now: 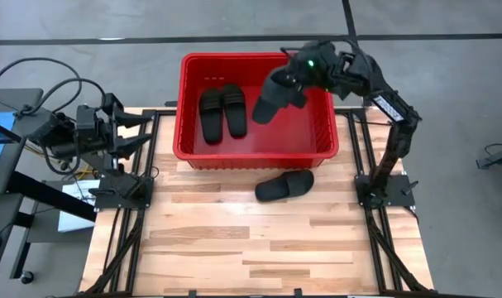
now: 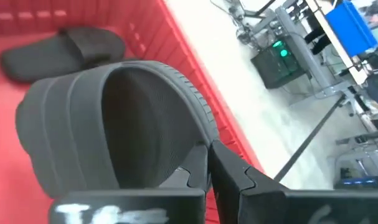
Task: Pick and place slides into bin
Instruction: Put the black slide into the red bin
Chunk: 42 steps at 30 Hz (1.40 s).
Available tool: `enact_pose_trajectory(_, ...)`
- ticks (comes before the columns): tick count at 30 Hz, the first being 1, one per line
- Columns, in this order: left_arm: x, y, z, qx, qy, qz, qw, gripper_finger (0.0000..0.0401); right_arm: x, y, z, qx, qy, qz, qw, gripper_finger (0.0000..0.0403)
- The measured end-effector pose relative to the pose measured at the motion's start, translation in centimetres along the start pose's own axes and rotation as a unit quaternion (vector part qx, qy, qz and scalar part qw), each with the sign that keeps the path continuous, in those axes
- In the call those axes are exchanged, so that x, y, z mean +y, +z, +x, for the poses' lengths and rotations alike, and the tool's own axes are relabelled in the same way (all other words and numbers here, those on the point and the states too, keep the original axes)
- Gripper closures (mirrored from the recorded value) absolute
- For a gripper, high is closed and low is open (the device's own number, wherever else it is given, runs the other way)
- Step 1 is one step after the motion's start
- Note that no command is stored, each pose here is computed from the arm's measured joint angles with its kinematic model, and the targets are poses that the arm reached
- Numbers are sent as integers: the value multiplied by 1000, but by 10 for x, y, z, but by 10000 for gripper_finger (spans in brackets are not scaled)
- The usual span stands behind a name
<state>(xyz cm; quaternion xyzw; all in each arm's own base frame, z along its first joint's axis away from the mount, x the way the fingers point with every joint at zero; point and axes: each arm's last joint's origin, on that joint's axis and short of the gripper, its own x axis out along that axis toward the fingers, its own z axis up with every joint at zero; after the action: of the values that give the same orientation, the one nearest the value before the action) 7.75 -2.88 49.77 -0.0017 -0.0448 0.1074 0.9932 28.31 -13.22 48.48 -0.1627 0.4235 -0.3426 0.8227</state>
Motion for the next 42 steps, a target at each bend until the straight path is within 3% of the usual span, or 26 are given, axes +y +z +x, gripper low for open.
enact_pose_trajectory(7,1,0,0,3,25,6,1000,205,-26,-7,45,23,22,-13,999,403)
enact_pose_trajectory(20,1,0,0,3,26,3,1000,205,-19,-17,141,88,101,-68,989,403)
enact_pose_trajectory(42,3,1,0,0,50,-18,999,205,-25,-42,178,92,248,-70,962,403)
